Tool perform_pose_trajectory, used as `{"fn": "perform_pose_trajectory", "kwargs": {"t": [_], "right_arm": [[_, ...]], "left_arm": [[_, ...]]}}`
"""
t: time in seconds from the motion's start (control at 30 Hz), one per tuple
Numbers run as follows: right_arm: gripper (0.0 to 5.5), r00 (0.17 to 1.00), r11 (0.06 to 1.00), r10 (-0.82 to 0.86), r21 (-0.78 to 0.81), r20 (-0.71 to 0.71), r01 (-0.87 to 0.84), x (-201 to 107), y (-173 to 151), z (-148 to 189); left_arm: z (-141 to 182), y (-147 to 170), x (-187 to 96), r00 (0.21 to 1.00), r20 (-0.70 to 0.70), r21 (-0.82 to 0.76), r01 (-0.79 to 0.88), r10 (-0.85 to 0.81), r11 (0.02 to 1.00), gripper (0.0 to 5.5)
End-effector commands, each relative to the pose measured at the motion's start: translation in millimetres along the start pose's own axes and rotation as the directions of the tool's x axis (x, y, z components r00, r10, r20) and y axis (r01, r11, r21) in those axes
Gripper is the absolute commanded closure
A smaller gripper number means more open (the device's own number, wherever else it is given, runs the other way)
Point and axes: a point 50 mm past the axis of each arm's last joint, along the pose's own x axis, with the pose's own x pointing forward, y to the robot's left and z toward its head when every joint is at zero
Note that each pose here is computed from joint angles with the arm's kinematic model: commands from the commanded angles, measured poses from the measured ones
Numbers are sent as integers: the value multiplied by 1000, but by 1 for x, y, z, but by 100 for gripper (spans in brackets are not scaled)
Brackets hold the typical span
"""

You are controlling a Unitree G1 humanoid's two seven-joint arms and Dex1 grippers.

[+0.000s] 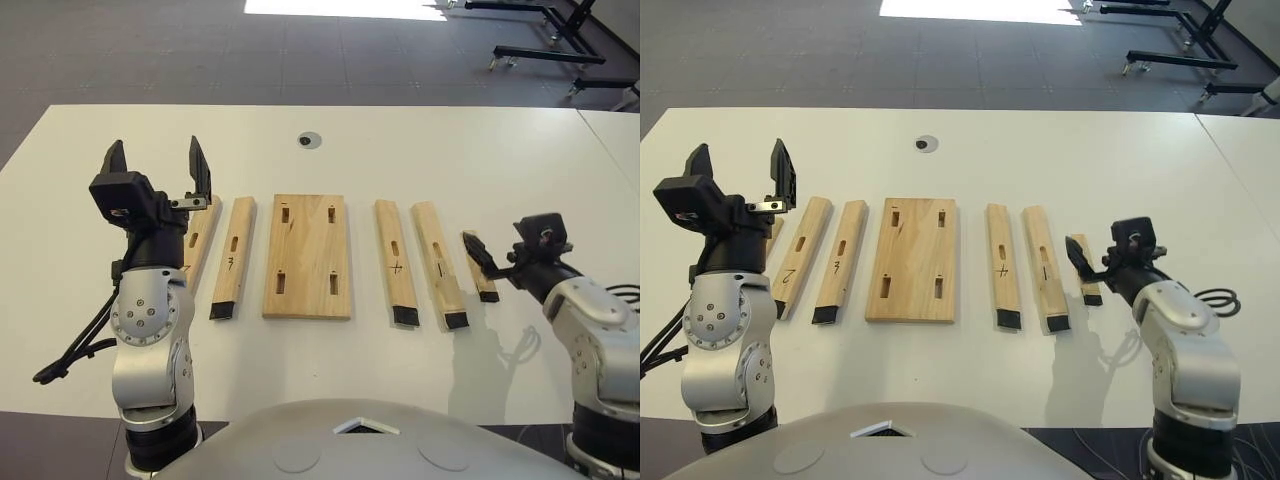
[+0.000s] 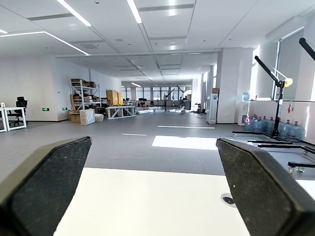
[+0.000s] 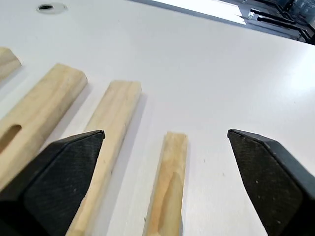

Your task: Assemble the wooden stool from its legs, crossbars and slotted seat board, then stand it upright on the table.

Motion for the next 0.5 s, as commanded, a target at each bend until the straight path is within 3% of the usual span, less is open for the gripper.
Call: {"fn": "perform_pose_trajectory", "kwargs": {"t": [0.03,0.33,0.5], "right_arm": [[87,996,997,-40,65,-86,45,-7,3,-17],[87,980,998,-49,23,-191,54,-4,-6,-28],[172,947,994,1,105,-322,34,-3,-3,-43]], "left_arm": [[0,1,-4,1000,-13,8,-18,18,1000,88],[0,-2,-6,1000,-16,10,-21,21,1000,88],[0,-1,-6,999,-18,12,-26,27,1000,85]]}}
